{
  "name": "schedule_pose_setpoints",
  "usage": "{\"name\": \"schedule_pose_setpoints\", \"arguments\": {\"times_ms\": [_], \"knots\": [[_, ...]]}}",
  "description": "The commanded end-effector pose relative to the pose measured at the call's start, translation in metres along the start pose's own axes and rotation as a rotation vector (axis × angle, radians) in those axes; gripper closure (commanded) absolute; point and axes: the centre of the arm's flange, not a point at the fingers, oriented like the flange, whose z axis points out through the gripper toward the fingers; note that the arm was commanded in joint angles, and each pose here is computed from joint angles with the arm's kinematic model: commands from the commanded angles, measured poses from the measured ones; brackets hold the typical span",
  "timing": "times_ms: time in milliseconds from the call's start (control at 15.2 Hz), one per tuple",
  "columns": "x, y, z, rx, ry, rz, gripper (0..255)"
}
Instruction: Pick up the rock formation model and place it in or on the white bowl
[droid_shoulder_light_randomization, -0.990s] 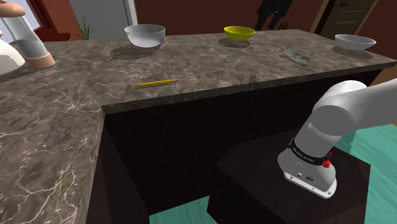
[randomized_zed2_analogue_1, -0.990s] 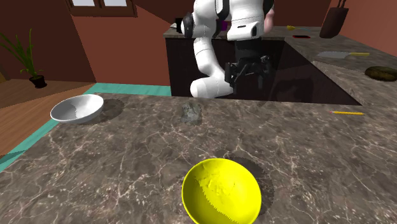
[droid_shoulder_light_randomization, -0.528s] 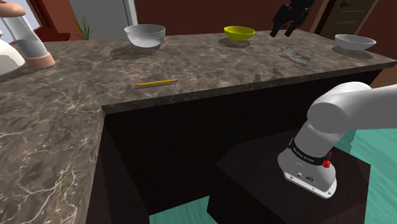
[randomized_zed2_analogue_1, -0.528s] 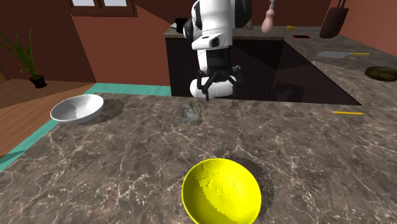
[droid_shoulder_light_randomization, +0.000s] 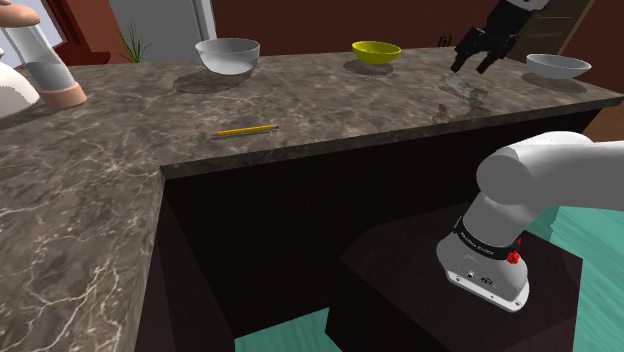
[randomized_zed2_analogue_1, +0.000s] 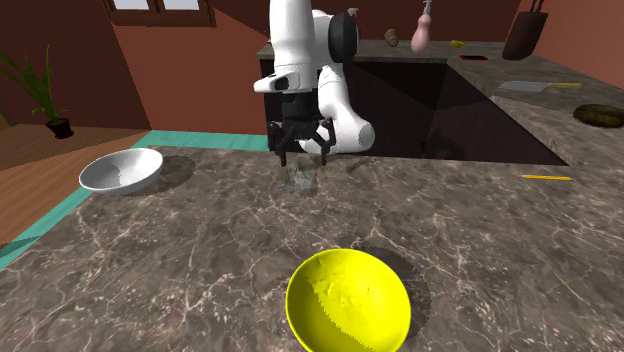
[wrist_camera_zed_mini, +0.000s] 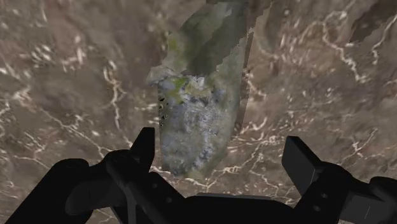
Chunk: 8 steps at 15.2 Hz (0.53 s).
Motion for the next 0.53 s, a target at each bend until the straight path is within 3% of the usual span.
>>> {"name": "schedule_pose_setpoints", "arguments": {"times_ms": [0, 462], "knots": [[-0.003, 0.013, 0.003, -0.007, 0.008, 0.032, 0], [-0.003, 0.014, 0.043, -0.007, 0.008, 0.032, 0]]}}
